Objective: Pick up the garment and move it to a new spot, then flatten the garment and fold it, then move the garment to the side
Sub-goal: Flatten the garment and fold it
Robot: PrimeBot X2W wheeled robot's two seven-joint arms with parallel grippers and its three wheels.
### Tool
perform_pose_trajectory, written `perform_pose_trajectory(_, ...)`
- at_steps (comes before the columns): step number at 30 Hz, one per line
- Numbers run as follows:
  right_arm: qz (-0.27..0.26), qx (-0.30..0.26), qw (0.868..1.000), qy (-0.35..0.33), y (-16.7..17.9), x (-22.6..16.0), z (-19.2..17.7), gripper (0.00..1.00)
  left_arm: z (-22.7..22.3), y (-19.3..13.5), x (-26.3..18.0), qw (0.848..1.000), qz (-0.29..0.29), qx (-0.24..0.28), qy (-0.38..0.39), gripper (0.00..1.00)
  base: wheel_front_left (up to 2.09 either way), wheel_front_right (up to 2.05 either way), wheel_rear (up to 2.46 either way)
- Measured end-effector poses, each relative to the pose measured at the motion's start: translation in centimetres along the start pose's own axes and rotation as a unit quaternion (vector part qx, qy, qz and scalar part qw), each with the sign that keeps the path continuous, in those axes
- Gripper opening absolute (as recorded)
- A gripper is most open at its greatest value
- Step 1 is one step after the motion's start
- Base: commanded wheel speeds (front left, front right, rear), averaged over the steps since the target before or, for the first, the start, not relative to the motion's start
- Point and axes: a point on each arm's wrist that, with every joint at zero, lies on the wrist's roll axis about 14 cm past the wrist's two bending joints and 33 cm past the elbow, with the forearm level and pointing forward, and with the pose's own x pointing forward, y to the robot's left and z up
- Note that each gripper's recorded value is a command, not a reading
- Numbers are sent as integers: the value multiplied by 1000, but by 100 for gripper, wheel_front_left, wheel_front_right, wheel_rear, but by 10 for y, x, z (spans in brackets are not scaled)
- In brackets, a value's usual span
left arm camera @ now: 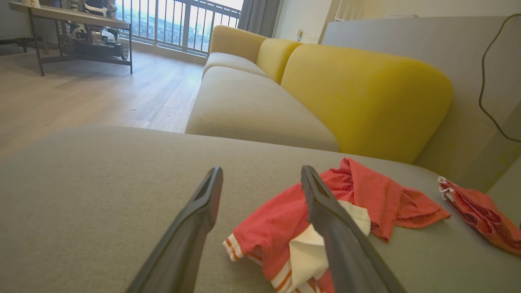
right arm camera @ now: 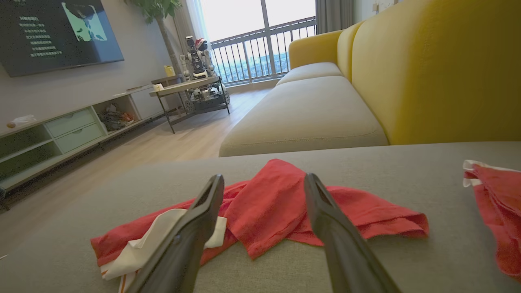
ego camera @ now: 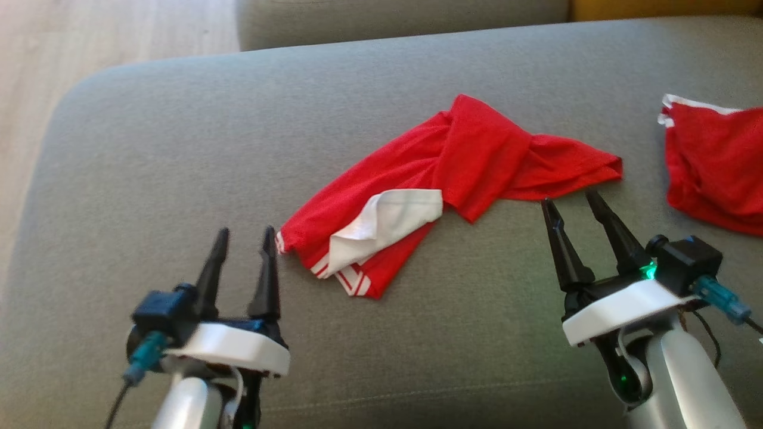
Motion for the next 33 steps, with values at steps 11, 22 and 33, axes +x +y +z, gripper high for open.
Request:
perform_pose_trajectory(11, -52, -26, 998, -17, -34, -13, 13, 100, -73, -63, 22, 977, -160, 99, 101, 100, 0, 0, 0)
perform_pose_trajectory(22, -112, -22, 993, 6, -71, -31, -3, 100, -135, -68, 49, 942, -205, 198, 177, 7, 0, 0, 0)
perform_pose_trajectory(33, -127, -20, 992, 1, -84, -28, -3, 100, -63, -75, 117, 959, -203, 193, 53, 0, 0, 0, 0)
